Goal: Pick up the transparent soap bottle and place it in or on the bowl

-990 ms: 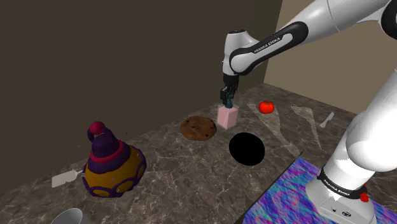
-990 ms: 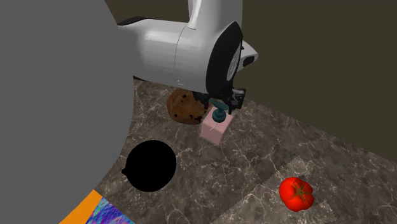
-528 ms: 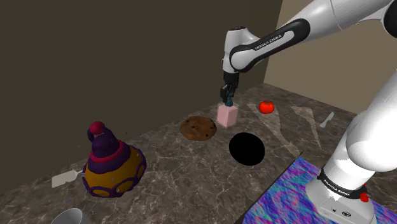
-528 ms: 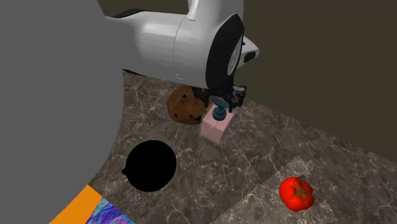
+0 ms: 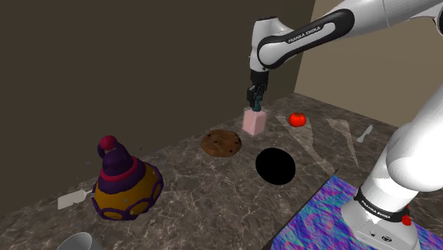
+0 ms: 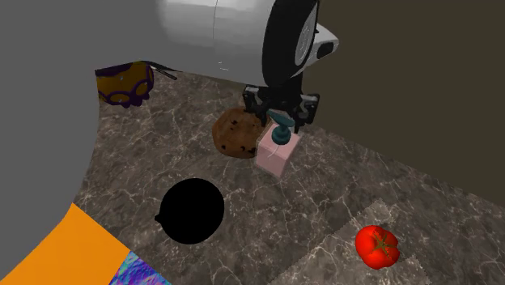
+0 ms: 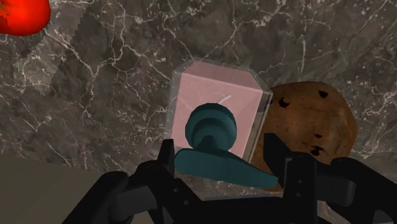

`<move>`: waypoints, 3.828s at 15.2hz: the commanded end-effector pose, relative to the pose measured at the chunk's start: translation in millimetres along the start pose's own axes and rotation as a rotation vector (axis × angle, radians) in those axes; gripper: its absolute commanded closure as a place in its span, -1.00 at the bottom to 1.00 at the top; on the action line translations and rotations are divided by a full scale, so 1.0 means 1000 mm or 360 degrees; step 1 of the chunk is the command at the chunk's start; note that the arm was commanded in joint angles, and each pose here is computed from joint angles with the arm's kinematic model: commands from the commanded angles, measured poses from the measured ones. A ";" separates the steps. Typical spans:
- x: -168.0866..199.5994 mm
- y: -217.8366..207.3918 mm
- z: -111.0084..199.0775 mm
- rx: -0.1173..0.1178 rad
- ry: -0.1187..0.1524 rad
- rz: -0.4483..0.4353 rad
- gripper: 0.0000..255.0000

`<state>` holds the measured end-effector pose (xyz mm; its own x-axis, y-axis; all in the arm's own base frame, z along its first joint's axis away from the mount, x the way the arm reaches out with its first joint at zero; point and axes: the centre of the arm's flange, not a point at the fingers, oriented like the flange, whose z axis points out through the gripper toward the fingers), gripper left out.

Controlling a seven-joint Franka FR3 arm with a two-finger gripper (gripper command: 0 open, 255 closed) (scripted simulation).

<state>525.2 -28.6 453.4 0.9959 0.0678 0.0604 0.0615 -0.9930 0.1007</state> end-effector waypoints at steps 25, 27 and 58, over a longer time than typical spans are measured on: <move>-0.020 -0.012 -0.134 0.0000 0.0000 0.0000 1.00; -0.039 -0.028 -0.144 0.0000 0.0000 0.0000 1.00; -0.185 -0.154 -0.139 0.0000 0.0000 0.0000 1.00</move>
<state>322.6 126.1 570.2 0.9959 0.0675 0.0596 0.0613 -0.9930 0.1008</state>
